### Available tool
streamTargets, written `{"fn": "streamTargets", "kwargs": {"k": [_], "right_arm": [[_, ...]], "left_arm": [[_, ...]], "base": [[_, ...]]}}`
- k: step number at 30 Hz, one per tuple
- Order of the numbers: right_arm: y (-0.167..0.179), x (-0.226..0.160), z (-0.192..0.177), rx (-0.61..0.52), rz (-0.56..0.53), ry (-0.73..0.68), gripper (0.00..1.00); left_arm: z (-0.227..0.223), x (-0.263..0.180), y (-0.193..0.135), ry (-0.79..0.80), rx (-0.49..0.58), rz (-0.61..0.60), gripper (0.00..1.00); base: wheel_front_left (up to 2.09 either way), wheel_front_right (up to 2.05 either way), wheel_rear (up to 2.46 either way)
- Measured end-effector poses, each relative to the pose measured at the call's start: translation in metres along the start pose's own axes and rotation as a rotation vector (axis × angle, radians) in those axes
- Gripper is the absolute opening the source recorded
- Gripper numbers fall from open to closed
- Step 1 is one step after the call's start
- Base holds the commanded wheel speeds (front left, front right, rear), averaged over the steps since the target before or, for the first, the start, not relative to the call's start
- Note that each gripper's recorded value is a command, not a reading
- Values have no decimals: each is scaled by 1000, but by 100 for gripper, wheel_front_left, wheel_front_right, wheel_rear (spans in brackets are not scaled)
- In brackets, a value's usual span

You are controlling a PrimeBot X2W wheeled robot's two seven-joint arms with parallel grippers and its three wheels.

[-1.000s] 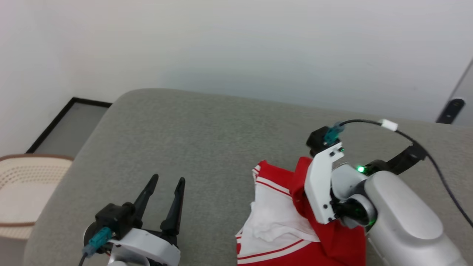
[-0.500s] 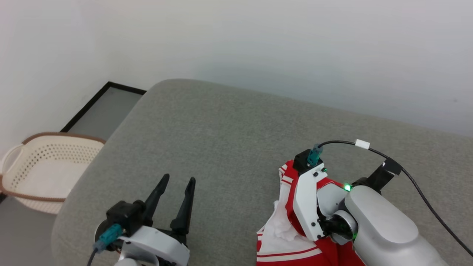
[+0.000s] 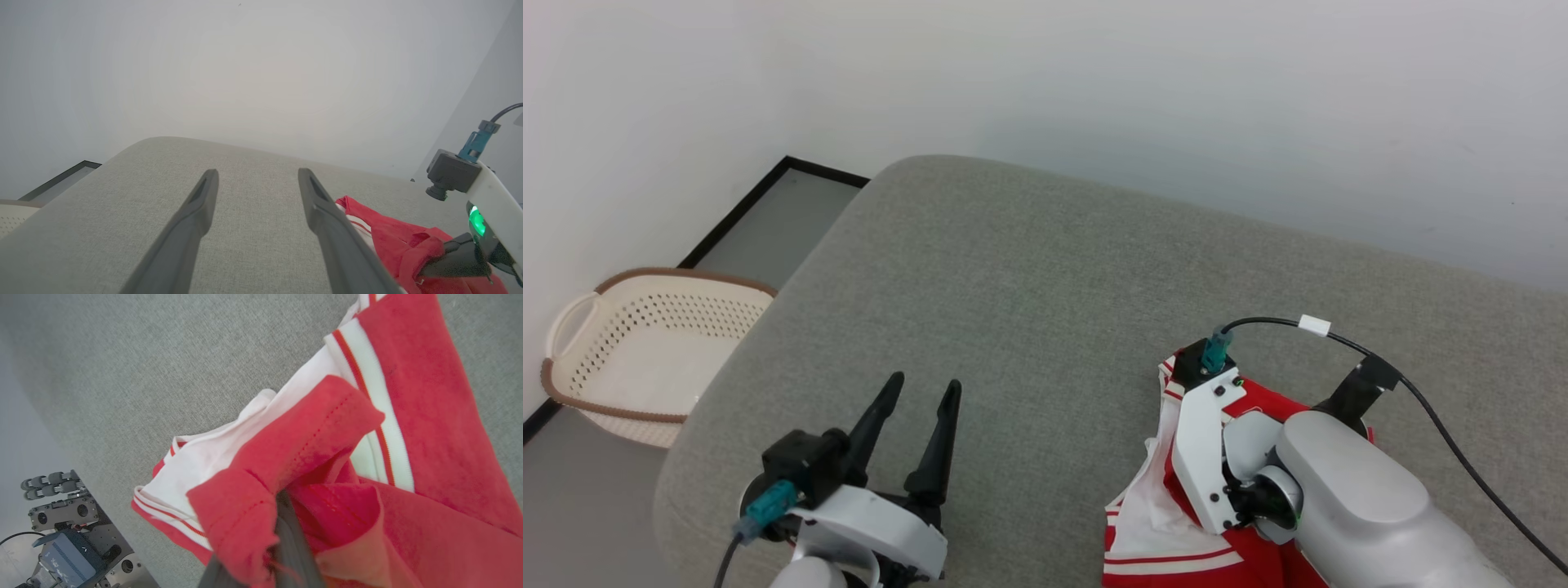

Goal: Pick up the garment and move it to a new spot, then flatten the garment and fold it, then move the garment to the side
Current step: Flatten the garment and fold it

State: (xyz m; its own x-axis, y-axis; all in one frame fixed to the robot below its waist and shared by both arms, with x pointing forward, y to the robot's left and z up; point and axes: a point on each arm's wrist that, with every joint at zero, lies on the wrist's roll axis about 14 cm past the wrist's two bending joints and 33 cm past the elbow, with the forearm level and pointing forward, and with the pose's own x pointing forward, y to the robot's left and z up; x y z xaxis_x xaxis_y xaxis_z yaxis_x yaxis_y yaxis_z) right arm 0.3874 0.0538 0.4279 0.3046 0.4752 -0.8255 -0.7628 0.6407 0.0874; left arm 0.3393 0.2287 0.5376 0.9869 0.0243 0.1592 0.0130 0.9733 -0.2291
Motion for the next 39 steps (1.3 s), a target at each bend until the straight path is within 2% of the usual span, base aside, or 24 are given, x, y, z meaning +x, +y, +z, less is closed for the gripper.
{"fn": "streamTargets", "kwargs": {"k": [1, 4, 5, 6, 16, 23, 32, 39], "right_arm": [[0, 1, -1, -3, -2, 6, 20], [1, 3, -3, -9, -5, 18, 48], [1, 3, -3, -7, -6, 17, 76], [1, 3, -2, -3, -5, 13, 98], [8, -2, 6, 0, -4, 3, 100], [19, -18, 31, -11, 21, -78, 100], [15, -56, 66, -17, 44, -300, 100], [-15, -89, 61, 39, 10, -495, 100]], "left_arm": [[0, 1, 0, -1, -2, 0, 100], [0, 0, 1, 0, -4, 2, 100], [0, 0, 1, 0, -5, 3, 100], [0, -1, 2, 0, -5, 4, 100], [6, -5, 5, -12, -3, 8, 100], [8, -9, 10, -18, 1, 11, 100], [15, -7, 12, -42, 18, 8, 100], [16, -4, 8, -56, 23, 10, 100]], "base": [[0, 0, 0], [0, 0, 0], [0, 0, 0], [0, 0, 0], [0, 0, 0], [0, 0, 0], [0, 0, 0], [0, 0, 0]]}}
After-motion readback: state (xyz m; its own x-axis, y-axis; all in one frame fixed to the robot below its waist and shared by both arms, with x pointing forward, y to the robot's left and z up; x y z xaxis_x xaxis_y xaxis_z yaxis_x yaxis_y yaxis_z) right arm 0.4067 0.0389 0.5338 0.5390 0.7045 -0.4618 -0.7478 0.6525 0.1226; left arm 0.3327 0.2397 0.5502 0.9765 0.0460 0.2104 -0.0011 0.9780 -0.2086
